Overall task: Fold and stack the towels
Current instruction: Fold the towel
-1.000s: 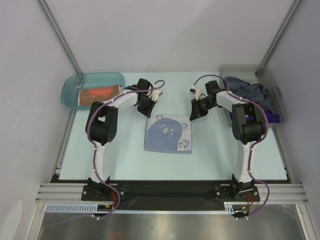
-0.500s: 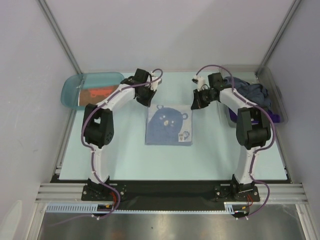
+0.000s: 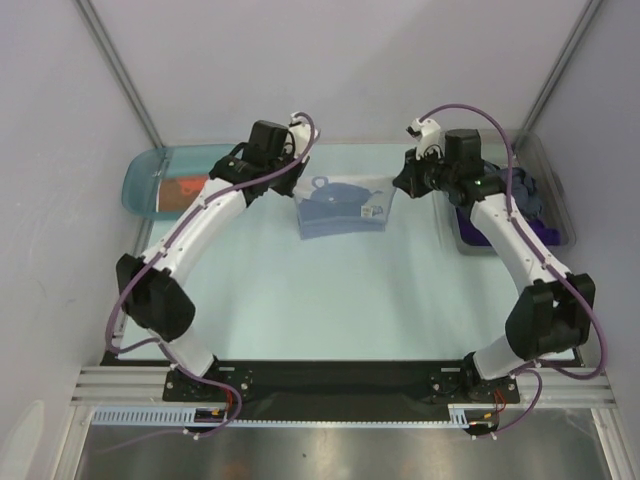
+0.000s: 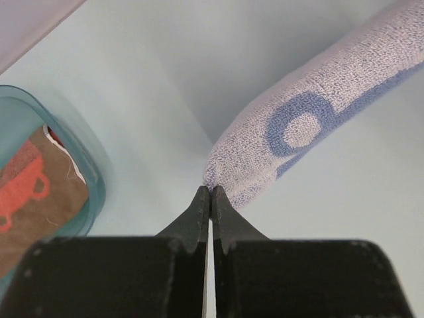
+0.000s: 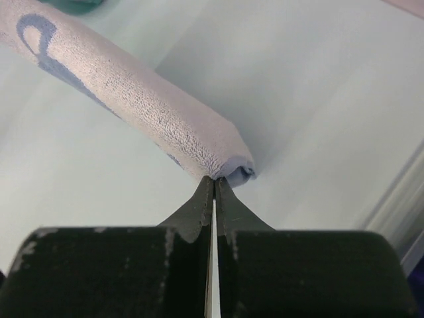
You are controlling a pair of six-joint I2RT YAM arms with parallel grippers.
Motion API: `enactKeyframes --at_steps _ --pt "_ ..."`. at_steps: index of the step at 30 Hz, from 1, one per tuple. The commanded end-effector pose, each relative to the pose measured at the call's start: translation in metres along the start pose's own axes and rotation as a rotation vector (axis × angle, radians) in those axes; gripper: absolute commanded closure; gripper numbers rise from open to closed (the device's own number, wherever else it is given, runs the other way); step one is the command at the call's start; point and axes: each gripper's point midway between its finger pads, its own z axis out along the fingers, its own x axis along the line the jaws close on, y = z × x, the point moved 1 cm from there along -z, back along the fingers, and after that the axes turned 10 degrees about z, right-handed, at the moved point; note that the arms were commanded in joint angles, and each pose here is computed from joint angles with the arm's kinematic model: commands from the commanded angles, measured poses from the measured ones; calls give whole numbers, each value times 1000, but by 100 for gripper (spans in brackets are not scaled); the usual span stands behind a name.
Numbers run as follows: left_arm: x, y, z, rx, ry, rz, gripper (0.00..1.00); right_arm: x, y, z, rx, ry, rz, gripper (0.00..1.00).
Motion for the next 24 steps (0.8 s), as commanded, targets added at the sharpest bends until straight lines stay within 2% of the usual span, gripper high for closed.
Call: enactKeyframes --at_steps 1,5,8,9,13,15,18,20,21,22,24 --pt "-6 7 -38 -48 49 -23 100 15 3 -29 -36 -35 -5 100" --pt "-38 2 -67 -75 -3 -28 100 45 6 -75 -102 -48 -30 100" --pt "-59 1 -98 -112 -39 -38 100 69 -4 -97 -105 -36 -40 100" --pt "-61 4 -113 -143 -42 -47 100 81 2 -116 -147 -30 -53 100" --pt "-78 9 -144 -205 -106 -104 99 105 0 -143 -191 3 -38 100" --pt "-81 6 -139 -195 -116 -112 100 107 -10 -137 -178 20 -21 100" --pt "-87 -8 -107 -116 -117 -108 100 100 -23 -110 -162 34 -12 100" --pt "-88 -24 -71 -33 -109 -106 100 85 -46 -78 -92 14 10 100" --pt "-88 -29 -59 -13 -113 -114 100 80 -43 -67 -111 9 7 100" --pt "-82 -43 -30 47 -107 -143 100 67 -57 -44 -59 -9 25 100" --pt "-77 -55 -1 89 -121 -171 99 48 -58 -19 -71 -22 38 100"
